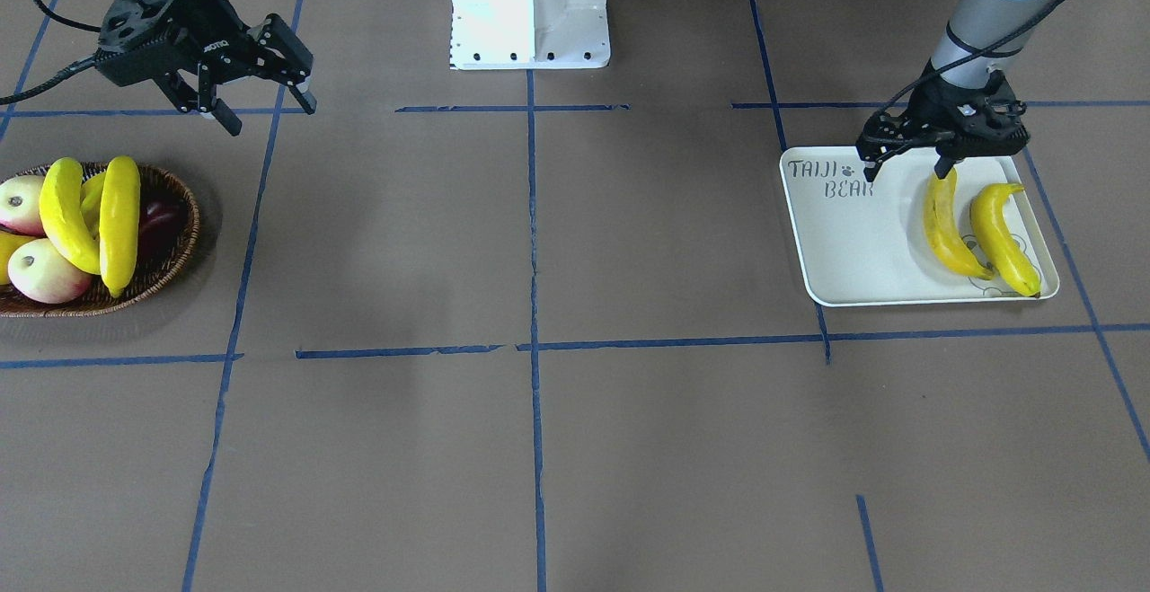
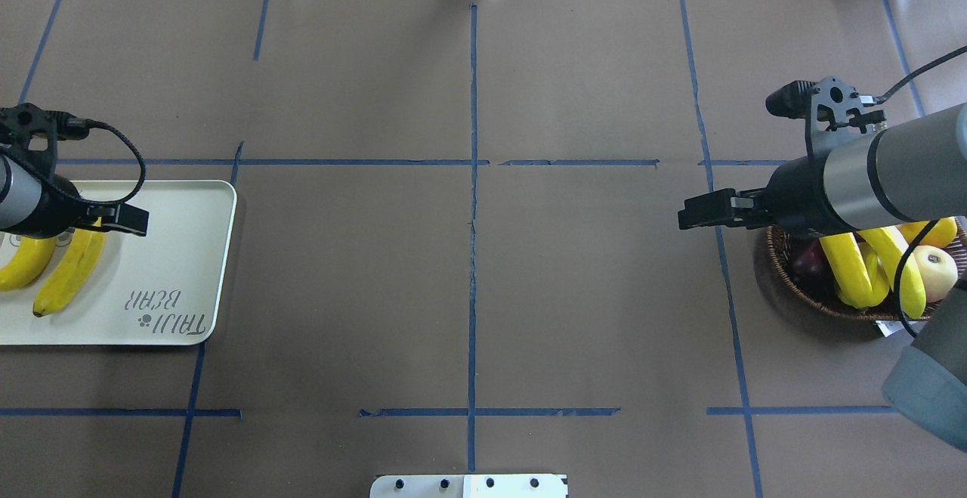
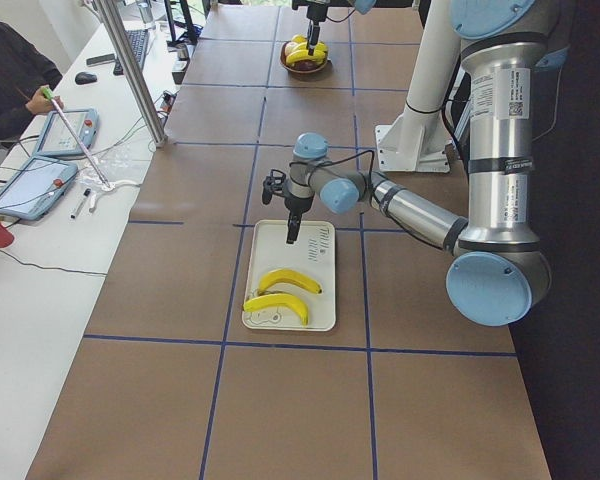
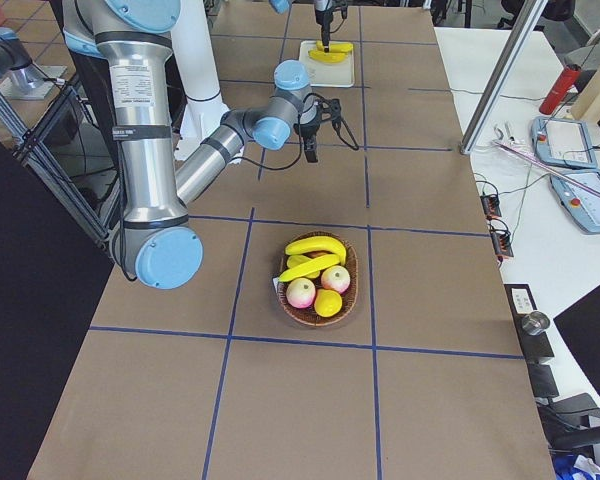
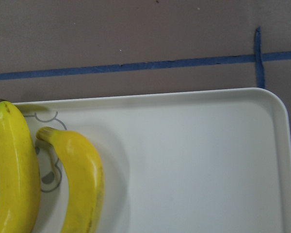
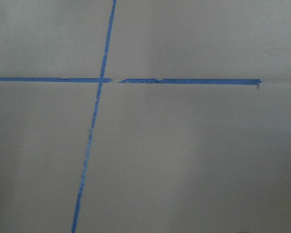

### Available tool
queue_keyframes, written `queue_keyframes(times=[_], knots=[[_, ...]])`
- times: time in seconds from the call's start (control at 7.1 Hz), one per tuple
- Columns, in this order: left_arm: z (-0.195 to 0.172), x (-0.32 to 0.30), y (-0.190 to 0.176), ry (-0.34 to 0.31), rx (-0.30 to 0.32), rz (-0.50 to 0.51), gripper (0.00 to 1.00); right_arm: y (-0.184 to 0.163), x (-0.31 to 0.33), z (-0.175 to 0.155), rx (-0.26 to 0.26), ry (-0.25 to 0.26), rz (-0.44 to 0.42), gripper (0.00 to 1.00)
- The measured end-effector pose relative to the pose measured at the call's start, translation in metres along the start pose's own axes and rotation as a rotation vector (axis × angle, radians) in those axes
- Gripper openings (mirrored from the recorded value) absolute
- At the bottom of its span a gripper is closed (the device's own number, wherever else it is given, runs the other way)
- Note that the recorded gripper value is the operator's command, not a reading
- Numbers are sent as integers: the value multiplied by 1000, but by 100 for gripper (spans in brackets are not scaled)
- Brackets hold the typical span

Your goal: Transfer all bananas from basket to plate

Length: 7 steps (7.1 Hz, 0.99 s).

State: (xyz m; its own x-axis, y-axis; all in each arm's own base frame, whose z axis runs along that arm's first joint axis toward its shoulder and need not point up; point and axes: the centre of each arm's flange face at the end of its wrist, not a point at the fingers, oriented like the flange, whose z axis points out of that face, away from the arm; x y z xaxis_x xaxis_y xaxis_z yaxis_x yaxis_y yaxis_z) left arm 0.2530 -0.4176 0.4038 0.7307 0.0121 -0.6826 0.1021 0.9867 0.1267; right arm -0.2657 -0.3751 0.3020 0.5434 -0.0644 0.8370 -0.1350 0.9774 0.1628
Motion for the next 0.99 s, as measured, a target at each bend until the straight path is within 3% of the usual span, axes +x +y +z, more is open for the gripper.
queue_keyframes(times=[0.42, 0.7, 0.99], knots=[[-35, 78, -17, 119, -34, -108, 100, 5, 84, 30, -27, 207, 84, 100], [-35, 113, -9, 155, -56, -137, 100, 5, 116, 49, -81, 334, 0, 100], [-37, 127, -8, 171, -59, -146, 100, 8, 138, 65, -142, 402, -82, 100]])
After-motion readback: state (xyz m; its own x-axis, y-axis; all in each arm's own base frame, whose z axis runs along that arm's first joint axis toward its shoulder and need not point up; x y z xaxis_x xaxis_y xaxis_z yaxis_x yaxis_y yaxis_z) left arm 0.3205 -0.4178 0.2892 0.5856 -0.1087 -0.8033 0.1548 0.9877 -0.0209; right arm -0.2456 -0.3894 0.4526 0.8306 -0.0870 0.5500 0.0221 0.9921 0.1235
